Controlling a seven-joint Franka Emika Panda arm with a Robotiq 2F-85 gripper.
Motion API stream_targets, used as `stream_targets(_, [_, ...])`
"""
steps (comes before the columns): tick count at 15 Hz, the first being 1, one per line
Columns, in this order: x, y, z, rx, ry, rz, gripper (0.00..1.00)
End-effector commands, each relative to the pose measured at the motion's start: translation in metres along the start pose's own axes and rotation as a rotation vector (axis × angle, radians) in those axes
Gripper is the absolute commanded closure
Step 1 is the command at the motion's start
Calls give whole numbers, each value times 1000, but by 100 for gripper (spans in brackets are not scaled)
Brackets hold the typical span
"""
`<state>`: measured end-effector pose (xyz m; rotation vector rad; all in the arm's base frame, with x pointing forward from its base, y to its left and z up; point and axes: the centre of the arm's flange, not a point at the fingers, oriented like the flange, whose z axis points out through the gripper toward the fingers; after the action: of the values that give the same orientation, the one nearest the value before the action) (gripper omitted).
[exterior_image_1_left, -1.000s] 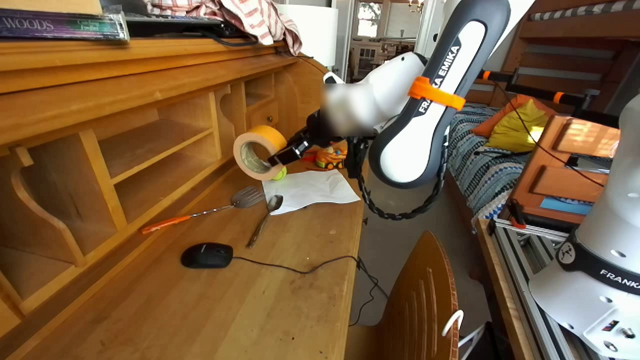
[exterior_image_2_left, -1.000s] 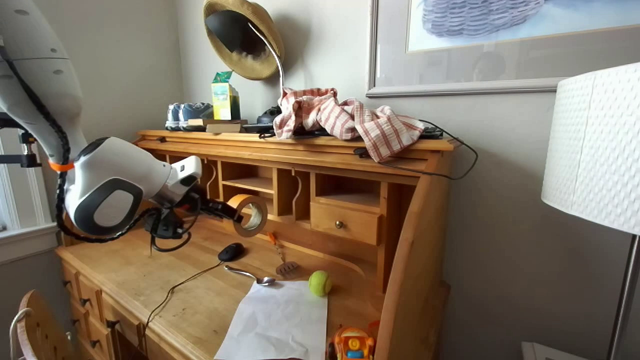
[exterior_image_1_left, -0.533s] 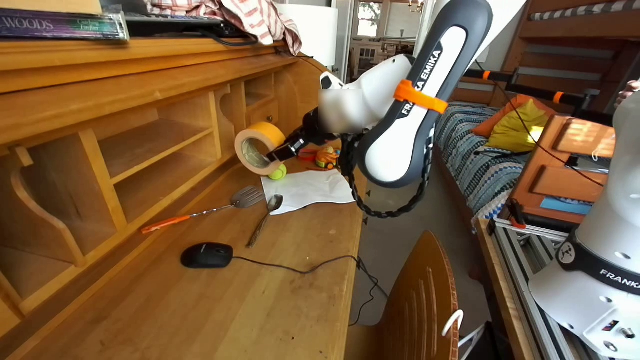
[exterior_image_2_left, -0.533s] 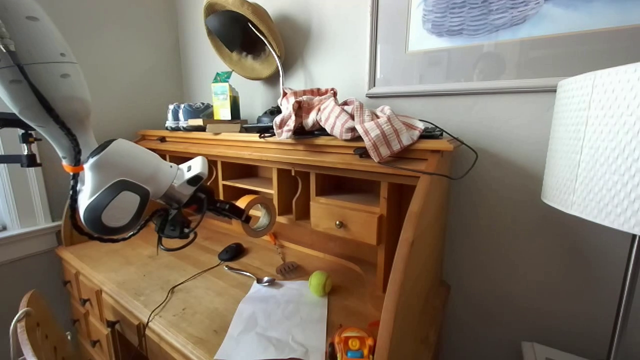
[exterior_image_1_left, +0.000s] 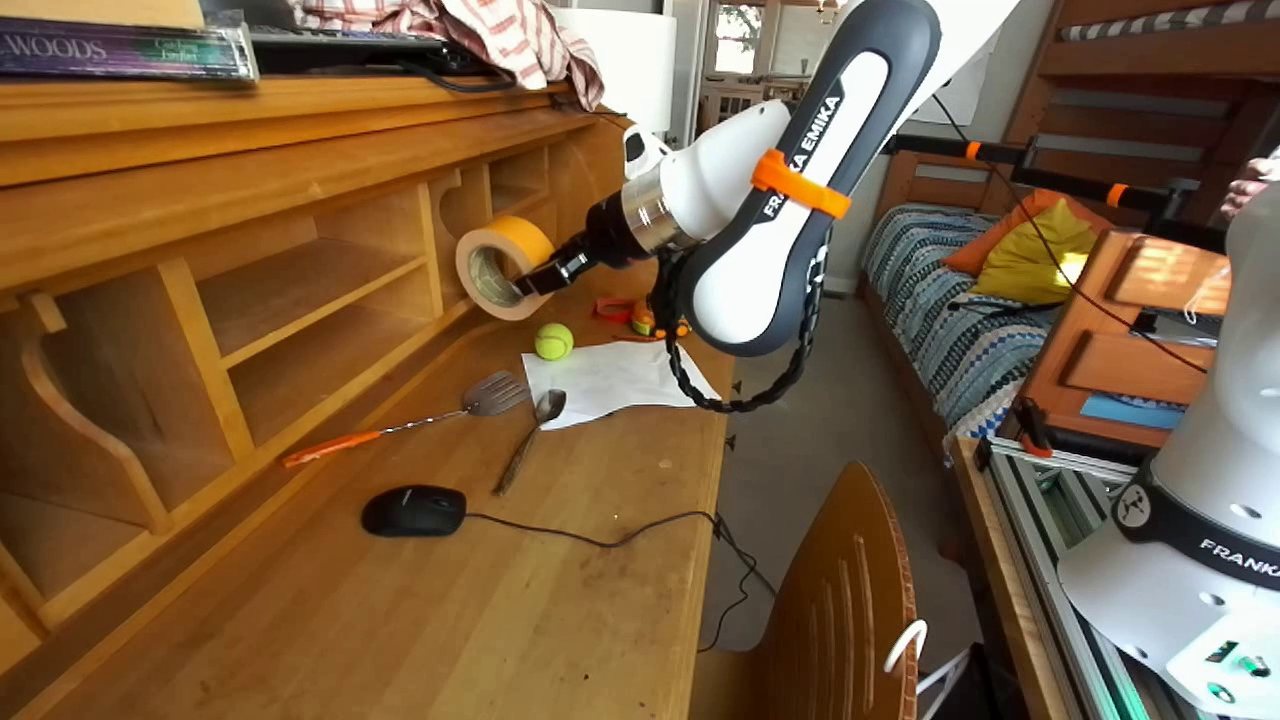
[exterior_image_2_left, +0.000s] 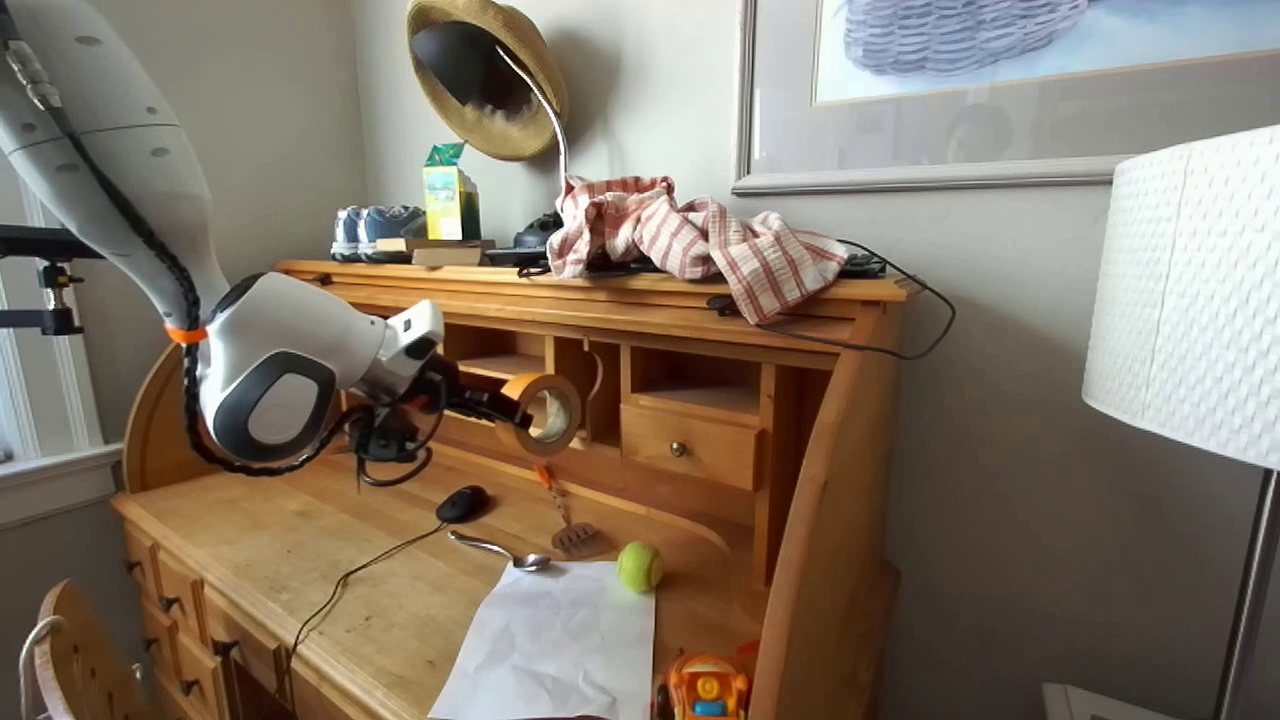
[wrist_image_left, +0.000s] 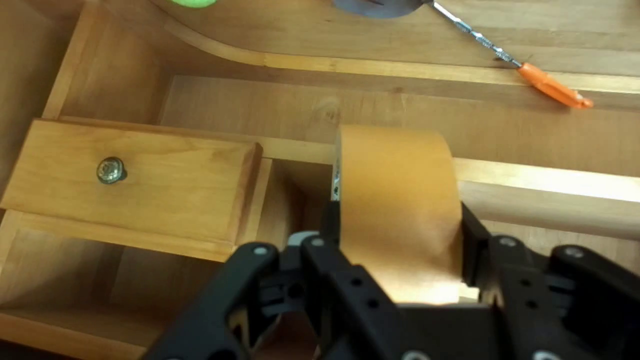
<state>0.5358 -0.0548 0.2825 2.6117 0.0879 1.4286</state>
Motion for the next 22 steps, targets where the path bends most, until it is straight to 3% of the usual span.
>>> stream_targets(1, [12, -1, 11, 5, 42, -14, 71])
stream_targets(10, [17, 3, 18, 43, 68, -3, 71])
stream_targets(15, [12, 6, 16, 133, 90, 2, 71])
stream_targets(22, [1, 28, 15, 95, 80, 35, 71])
